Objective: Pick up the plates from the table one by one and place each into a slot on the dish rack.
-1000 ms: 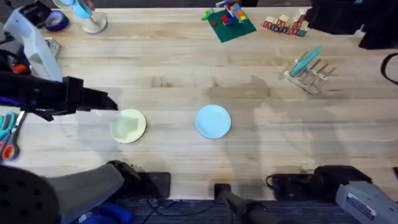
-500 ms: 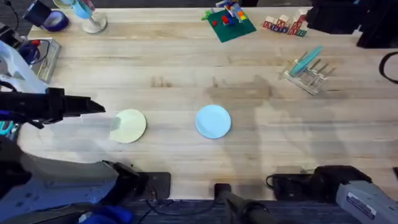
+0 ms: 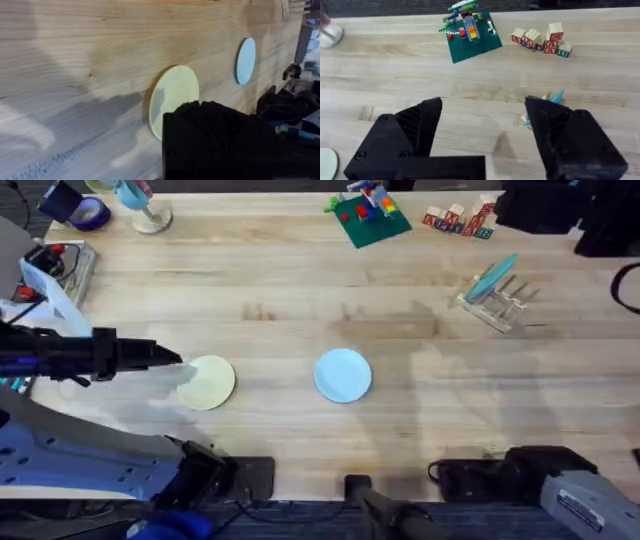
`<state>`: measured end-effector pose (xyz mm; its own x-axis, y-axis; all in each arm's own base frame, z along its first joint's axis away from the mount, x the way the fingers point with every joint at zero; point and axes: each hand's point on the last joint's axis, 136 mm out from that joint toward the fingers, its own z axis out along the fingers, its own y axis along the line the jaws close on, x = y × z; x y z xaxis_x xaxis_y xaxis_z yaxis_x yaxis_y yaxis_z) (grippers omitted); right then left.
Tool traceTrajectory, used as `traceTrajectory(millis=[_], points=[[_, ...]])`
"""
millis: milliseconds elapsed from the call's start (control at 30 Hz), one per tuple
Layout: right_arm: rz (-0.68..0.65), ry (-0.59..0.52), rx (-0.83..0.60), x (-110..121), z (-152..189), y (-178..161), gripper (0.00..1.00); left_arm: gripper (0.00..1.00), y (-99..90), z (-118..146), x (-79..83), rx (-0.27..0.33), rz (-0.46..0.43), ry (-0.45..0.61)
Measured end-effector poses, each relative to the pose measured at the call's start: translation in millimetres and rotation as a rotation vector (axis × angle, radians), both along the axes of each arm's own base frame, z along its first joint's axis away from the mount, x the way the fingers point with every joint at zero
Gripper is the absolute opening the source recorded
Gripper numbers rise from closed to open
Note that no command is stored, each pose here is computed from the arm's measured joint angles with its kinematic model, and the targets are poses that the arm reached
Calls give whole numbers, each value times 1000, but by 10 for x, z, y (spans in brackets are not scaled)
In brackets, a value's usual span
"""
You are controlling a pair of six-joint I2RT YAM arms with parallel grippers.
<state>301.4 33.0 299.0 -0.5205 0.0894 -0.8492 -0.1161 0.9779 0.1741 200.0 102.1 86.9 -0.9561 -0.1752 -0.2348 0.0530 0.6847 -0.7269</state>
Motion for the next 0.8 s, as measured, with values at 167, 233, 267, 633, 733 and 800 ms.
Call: traceTrajectory(millis=[167,233,267,633,733,800], points=[[-9,0,-5,3,-2,-17,996,37,-10,-53,-123,8,-40,62],[-10,0,-6,3,-2,-20,996,38,1,-67,-159,16,-48,76],[-11,0,-7,3,-2,-21,996,38,5,-68,-177,16,-49,83],[-11,0,-7,4,-2,-22,996,39,123,-124,-298,47,-29,118],[-12,0,-7,3,-3,-23,996,38,158,-166,-283,62,-28,112],[-14,1,-9,3,-5,-29,996,38,157,-190,-284,52,-29,117]])
